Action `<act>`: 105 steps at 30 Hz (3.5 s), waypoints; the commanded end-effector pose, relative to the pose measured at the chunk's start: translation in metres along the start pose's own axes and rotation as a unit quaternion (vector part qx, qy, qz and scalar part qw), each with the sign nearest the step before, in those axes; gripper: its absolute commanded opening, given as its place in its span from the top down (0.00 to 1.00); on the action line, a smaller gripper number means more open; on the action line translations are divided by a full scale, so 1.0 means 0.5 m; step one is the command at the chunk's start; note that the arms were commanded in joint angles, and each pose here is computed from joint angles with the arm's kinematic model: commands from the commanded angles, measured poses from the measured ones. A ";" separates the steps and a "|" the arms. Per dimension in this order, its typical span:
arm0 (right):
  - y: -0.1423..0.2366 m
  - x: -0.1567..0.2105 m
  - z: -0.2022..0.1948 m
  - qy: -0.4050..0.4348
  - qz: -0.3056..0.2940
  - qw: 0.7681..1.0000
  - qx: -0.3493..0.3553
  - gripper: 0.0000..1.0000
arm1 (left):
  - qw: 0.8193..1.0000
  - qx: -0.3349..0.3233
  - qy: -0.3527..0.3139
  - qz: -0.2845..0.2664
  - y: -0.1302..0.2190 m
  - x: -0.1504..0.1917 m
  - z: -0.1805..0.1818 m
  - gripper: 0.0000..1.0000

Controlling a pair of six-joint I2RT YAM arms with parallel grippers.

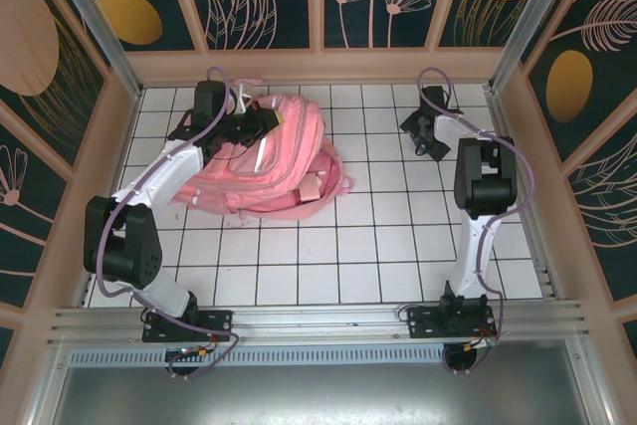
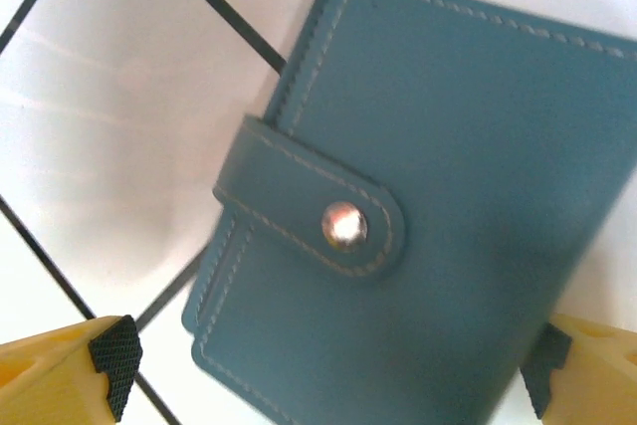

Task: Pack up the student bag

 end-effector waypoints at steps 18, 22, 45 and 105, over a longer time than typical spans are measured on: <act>0.048 0.022 -0.039 0.051 -0.018 0.998 0.015 0.86 | 0.998 0.038 -0.039 -0.013 0.013 -0.016 -0.049 1.00; 0.116 0.034 -0.012 0.072 -0.021 0.997 -0.029 0.95 | 0.998 0.033 -0.043 -0.018 0.013 -0.024 -0.051 1.00; 0.413 0.554 0.203 0.316 0.272 0.802 -0.428 0.95 | 0.994 0.060 -0.059 -0.067 0.056 -0.106 -0.124 1.00; 0.159 0.236 -0.124 0.210 0.057 0.974 -0.068 1.00 | 0.988 0.114 -0.066 0.082 -0.231 0.013 -0.183 1.00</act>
Point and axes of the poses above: each hand's point on the last joint's axis, 136 mm out from that joint toward the fingers, its own y axis back along the fingers, its own z axis along the line the jaws close on, x = y × z, the point moved 5 cm from there along y, back along the fingers, and after that the axes turned 12 degrees about -y, right-handed, at the moved point
